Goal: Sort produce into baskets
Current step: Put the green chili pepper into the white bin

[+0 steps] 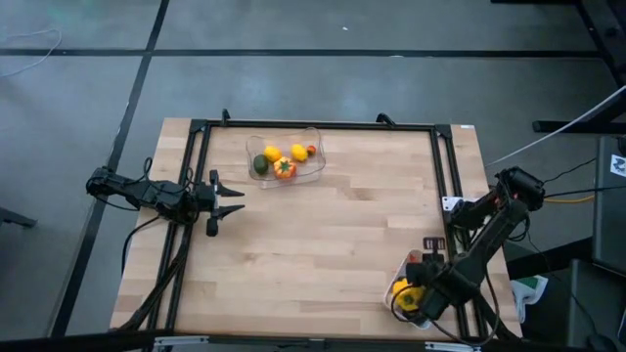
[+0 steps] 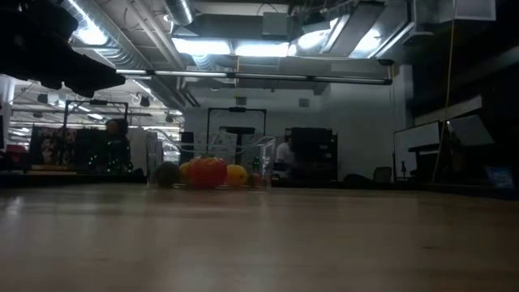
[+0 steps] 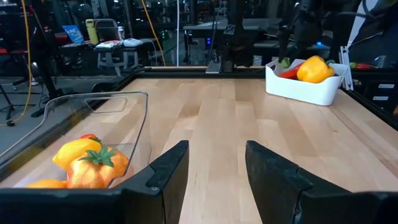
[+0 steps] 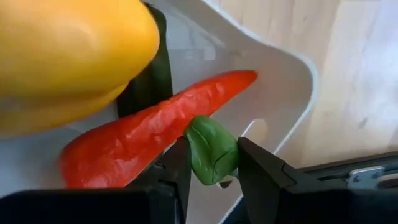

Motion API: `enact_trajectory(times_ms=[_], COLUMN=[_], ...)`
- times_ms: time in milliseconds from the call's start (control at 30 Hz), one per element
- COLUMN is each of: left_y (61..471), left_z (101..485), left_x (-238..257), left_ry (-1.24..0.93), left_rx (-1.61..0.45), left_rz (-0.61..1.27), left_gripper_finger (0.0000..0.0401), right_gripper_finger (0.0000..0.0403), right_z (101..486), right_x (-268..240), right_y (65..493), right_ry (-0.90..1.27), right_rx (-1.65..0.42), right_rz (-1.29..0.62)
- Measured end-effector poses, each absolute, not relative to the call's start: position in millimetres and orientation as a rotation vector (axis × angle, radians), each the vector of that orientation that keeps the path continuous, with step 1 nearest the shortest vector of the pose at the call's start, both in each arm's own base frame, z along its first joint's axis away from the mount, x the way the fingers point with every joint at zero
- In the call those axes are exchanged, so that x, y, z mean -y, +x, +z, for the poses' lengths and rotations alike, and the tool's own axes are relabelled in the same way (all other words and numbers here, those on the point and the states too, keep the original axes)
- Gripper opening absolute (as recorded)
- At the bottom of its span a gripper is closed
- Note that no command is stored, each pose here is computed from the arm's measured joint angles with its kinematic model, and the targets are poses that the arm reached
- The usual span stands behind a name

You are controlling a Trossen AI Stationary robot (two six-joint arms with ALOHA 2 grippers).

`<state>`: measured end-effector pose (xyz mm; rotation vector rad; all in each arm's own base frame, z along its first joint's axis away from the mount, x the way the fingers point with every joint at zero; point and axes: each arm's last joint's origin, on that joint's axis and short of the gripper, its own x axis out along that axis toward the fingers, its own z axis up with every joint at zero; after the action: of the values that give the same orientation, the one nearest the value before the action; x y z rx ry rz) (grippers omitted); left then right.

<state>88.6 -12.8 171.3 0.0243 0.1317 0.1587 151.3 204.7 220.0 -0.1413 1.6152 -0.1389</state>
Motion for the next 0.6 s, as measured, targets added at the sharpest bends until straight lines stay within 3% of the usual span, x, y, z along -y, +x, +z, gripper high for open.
enact_trajectory(times_ms=[600], left_y=[88.6], left_z=[171.3], left_x=[12.8], left_ry=[0.024], left_rx=[-0.132], left_rz=[0.159], left_gripper_finger=[0.0155], right_gripper_finger=[0.0111], right_z=[210.4], right_x=[-204.7], right_y=[150.8], right_ry=[-0.108], right_rx=[-1.614], right_rz=[-0.138])
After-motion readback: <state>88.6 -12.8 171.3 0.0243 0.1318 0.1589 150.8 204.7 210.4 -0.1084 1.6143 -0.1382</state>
